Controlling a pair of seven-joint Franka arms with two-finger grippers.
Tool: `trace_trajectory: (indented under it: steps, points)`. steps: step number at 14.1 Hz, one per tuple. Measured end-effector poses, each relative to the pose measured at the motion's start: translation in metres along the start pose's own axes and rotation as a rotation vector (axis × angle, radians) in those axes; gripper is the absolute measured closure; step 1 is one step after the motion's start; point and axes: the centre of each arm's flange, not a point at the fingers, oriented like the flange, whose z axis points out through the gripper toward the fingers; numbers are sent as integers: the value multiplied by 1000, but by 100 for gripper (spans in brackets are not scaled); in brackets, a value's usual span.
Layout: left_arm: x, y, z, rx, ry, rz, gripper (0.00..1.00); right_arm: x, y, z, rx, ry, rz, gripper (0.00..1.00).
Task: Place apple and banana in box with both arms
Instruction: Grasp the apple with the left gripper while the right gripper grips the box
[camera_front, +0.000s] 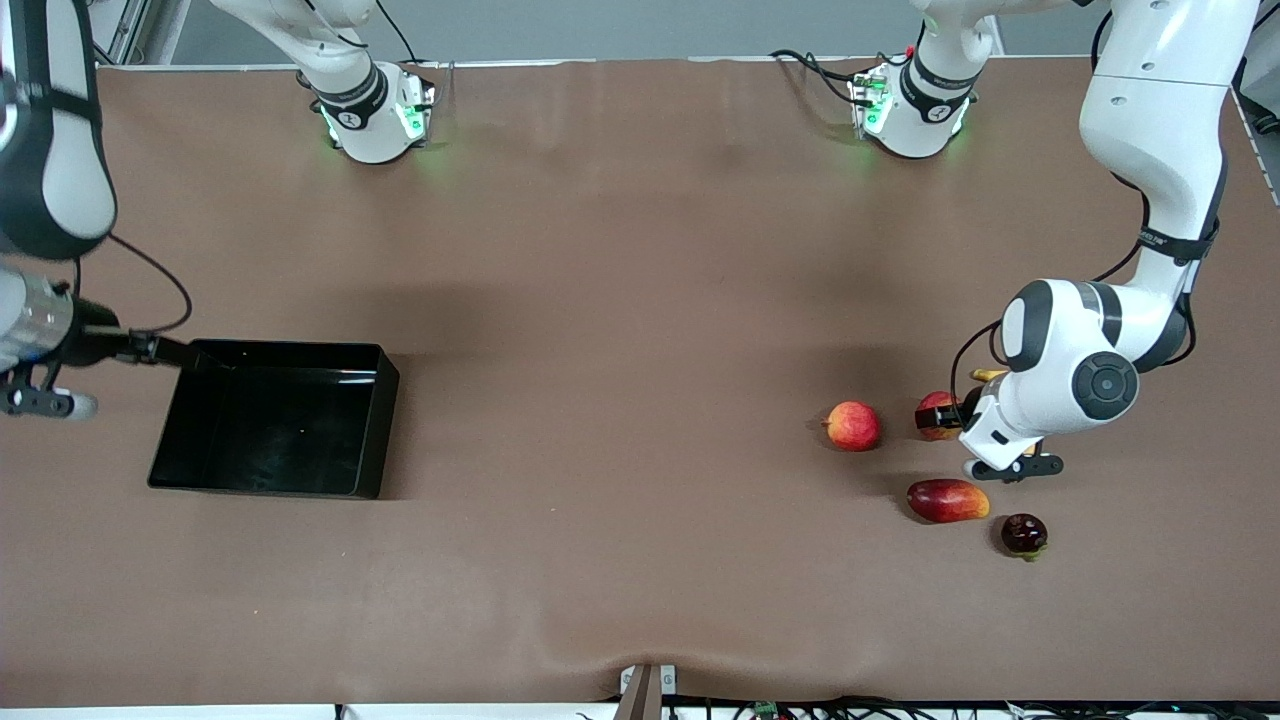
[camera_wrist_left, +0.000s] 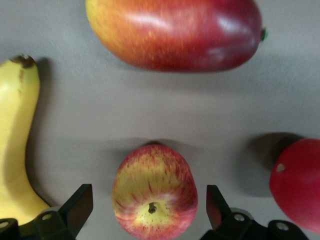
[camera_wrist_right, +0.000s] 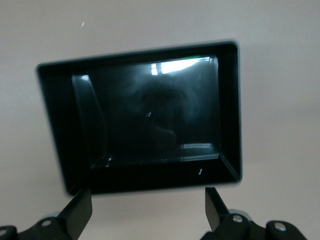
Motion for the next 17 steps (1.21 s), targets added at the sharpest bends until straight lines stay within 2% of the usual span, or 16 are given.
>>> trace_trajectory:
  steps: [4, 7, 11, 14, 17]
  points:
    - [-11, -3, 23, -3, -3, -2, 0, 21, 69, 60, 2, 25, -78, 0]
    - [-12, -4, 25, -3, 0, -3, 25, 24, 99, 100, 12, -4, -103, 0]
    - [-8, -3, 12, -6, 29, -3, 25, 26, 111, 146, 28, -52, -109, 0]
    - [-7, -2, -33, -2, 69, -2, 25, 25, 117, 174, 40, -86, -113, 0]
    - [-17, -4, -94, 18, 55, -4, 25, 24, 122, 183, 43, -92, -118, 0]
